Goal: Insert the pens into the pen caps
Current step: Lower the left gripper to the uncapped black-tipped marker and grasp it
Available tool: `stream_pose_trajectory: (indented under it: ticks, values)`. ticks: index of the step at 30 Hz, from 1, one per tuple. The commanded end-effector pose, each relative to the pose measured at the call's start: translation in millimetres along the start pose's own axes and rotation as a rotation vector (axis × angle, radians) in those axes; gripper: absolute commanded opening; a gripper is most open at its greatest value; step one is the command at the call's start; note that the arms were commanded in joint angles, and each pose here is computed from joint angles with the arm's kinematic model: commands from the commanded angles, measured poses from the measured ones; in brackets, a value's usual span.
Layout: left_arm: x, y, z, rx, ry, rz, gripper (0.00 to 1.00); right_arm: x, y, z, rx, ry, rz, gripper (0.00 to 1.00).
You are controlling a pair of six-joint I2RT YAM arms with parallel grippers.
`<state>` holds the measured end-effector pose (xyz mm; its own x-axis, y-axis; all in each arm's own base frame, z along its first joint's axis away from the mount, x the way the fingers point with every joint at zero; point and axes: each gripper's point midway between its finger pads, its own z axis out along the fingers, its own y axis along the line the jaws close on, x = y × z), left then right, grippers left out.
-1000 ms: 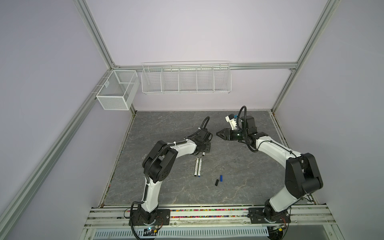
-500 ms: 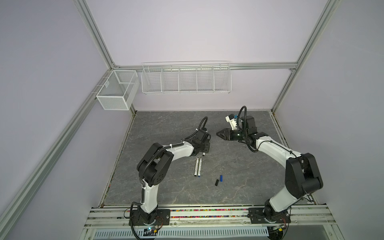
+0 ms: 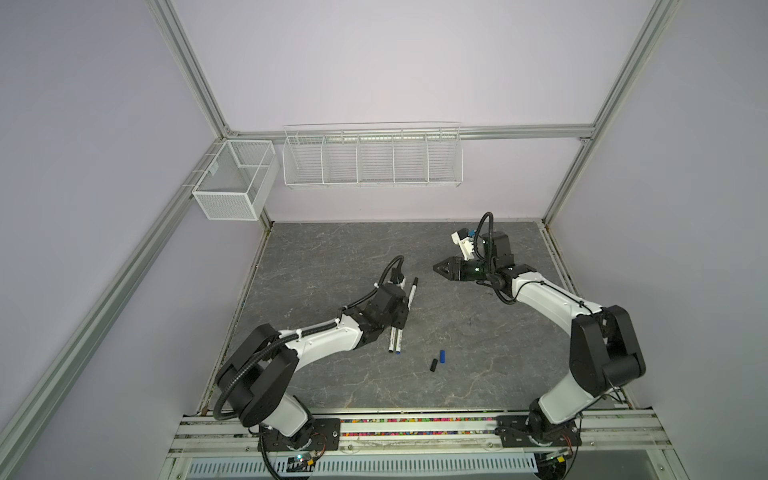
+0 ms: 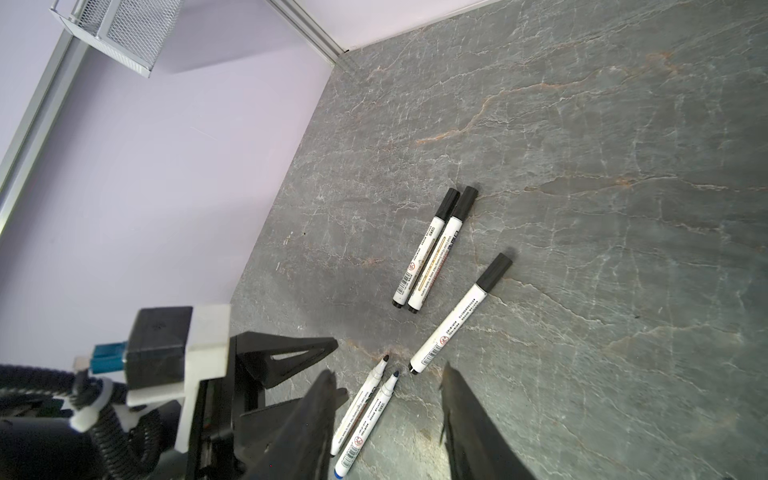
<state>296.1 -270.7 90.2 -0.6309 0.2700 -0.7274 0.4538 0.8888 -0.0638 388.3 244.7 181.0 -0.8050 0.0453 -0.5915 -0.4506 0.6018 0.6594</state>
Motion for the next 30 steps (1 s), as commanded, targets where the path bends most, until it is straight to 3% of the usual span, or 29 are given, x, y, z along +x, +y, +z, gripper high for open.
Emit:
stream_pose_trajectory:
  ticks: [1,16,30]
  values:
    - [16.7,14.0,-10.3,-0.054,0.029,-0.018,0.44,6.5,-7.4,3.3,0.008,0.024,0.010,0.45]
    - [62.8,-2.3,1.9,0.031,0.198,0.014,0.41,8.5,-7.7,4.5,0.002,0.031,0.014,0.45]
    - [82.2,16.4,6.5,-0.130,0.291,0.018,0.35,9.4,-8.3,3.6,0.008,0.028,0.007,0.45]
